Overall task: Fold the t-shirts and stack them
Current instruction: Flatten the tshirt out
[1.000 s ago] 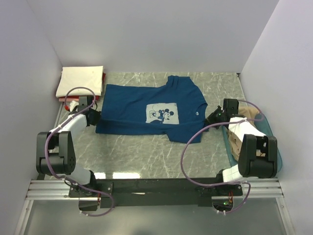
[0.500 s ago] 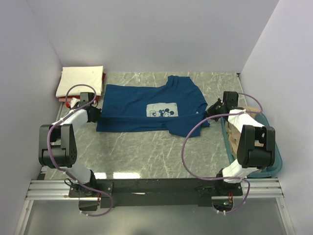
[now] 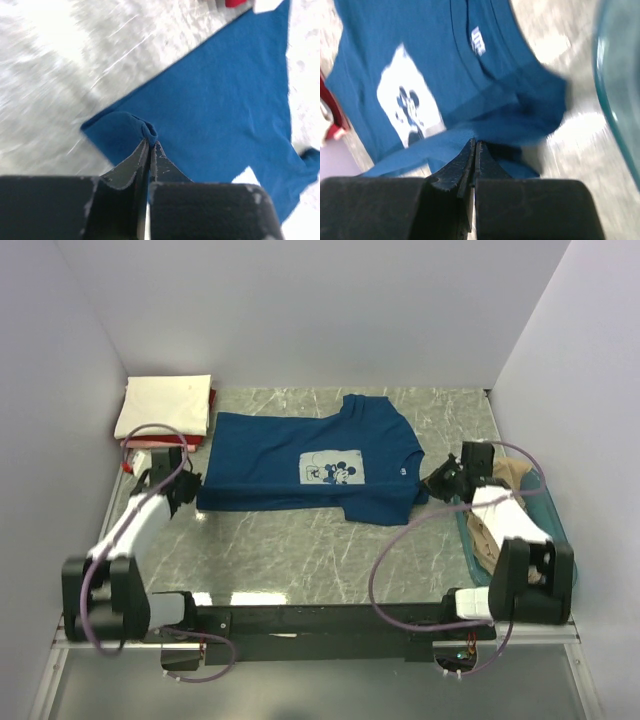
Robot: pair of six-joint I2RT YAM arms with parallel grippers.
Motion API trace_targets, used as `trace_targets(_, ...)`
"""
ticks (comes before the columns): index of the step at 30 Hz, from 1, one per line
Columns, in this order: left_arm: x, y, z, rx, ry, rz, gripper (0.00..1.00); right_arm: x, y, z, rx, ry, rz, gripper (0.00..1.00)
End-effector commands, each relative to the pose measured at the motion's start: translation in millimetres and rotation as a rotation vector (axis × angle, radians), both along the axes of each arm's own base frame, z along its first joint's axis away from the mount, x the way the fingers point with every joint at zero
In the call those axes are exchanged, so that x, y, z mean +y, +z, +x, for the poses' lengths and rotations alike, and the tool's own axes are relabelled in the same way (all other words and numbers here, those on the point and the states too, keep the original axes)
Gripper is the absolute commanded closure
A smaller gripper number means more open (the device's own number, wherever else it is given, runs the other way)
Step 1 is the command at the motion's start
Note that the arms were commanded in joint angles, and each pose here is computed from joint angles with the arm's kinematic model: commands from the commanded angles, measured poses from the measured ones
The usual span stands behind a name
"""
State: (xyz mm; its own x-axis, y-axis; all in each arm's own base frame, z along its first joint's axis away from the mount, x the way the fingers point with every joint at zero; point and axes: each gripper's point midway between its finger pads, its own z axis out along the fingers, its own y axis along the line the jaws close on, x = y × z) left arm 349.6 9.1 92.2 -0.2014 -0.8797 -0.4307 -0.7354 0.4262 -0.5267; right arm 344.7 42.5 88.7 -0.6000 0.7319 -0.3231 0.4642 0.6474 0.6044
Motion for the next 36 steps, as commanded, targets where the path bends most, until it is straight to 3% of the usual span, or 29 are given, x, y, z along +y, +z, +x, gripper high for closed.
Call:
trace_targets(1,1.6,8.6,-28.2,-0.037,-0.01,0.027,0.92,2.5,11.2,-32.3,-0.033,0.042,-0.034,1.0)
trace_targets(5,-1.3,-13.8,-62.4,-0.011,-0.017,0.02,0.9,4.3,6.2,-63.6,-0.007,0.06,-0.047,1.0)
trace_targets(11,-7.1,-15.9,-77.4,-0.004,-0.052,0.007,0.88,0.6,16.8,-85.3,0.0,0.078,-0.094,1.0)
trace_targets(16,-8.5,-18.9,-77.1,0.002,-0.066,0.007,0.85,4.3,24.8,-87.9,-0.017,0.076,-0.074,1.0)
trace_targets(22,-16.9,-33.7,-65.0,0.048,-0.1,-0.035,0.82,2.9,24.2,-61.6,-0.017,0.061,-0.058,0.99)
trace_targets(32,-1.8,-49.7,-86.1,0.099,-0.019,-0.02,0.56,-2.7,2.5,-42.9,0.024,0.047,-0.069,0.99)
trace_targets(36,2.4,-45.4,-81.2,0.069,-0.011,-0.037,0.68,-2.1,0.3,-36.5,0.03,0.054,-0.064,0.99)
